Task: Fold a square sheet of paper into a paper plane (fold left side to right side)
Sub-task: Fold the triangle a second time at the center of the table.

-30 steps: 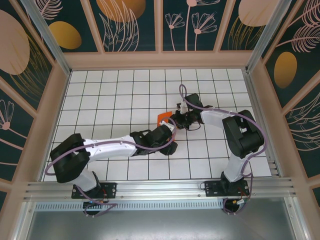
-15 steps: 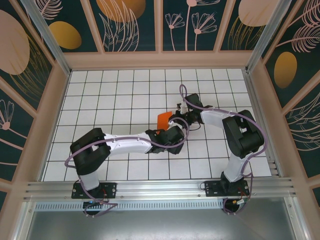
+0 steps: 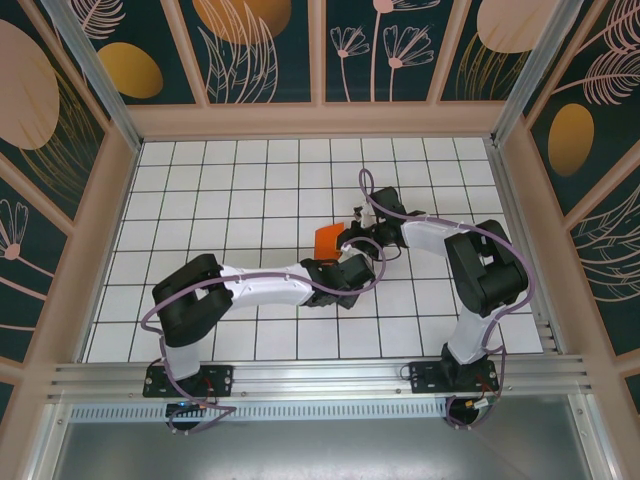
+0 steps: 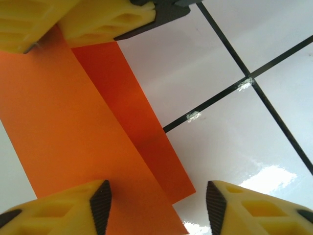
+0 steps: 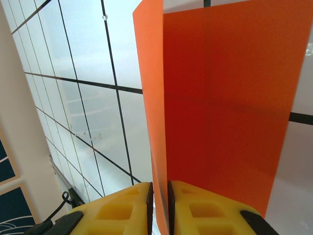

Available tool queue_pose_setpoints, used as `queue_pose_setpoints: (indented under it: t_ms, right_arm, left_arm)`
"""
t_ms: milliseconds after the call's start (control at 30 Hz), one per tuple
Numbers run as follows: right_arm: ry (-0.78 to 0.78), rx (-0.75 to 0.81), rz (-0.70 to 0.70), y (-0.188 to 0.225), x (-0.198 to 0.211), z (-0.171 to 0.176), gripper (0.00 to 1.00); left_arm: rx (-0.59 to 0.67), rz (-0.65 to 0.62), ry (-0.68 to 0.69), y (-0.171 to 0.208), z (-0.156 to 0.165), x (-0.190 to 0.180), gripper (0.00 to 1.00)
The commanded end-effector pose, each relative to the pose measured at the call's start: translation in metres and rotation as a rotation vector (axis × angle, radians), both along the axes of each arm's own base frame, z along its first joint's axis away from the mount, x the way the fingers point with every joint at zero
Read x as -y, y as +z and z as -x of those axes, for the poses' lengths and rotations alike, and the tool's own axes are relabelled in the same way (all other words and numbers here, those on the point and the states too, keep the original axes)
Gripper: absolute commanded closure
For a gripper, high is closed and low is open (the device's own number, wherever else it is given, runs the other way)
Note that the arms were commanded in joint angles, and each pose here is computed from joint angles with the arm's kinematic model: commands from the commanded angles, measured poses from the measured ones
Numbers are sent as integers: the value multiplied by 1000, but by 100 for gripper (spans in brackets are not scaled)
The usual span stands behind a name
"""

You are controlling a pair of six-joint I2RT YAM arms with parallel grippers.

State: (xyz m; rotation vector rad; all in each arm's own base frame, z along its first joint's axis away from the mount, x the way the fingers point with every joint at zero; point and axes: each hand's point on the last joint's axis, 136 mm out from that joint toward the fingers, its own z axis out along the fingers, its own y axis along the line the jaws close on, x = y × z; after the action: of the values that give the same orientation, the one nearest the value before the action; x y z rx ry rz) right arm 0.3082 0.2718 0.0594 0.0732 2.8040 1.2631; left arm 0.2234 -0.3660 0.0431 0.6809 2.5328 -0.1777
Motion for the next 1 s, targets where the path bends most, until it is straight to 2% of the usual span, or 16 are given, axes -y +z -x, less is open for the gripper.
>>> queue_pose_setpoints:
  t_ms: [0, 200, 733, 833, 967]
  right_arm:
    - [7, 15, -2, 10, -2, 1, 81]
    - [8, 16, 12, 8, 0, 0, 81]
    - [16, 36, 25, 8, 1, -1, 80]
    - [17, 63, 15, 16, 0, -3, 79]
    - [20, 95, 9, 24, -1, -5, 77]
  left_arm:
    - [24, -6, 7, 14, -1, -2, 49]
    - [35, 14, 7, 26, -1, -2, 61]
    - [19, 22, 7, 28, 3, -6, 96]
    - [15, -8, 23, 23, 0, -13, 100]
    - [4, 28, 11, 26, 0, -9, 100]
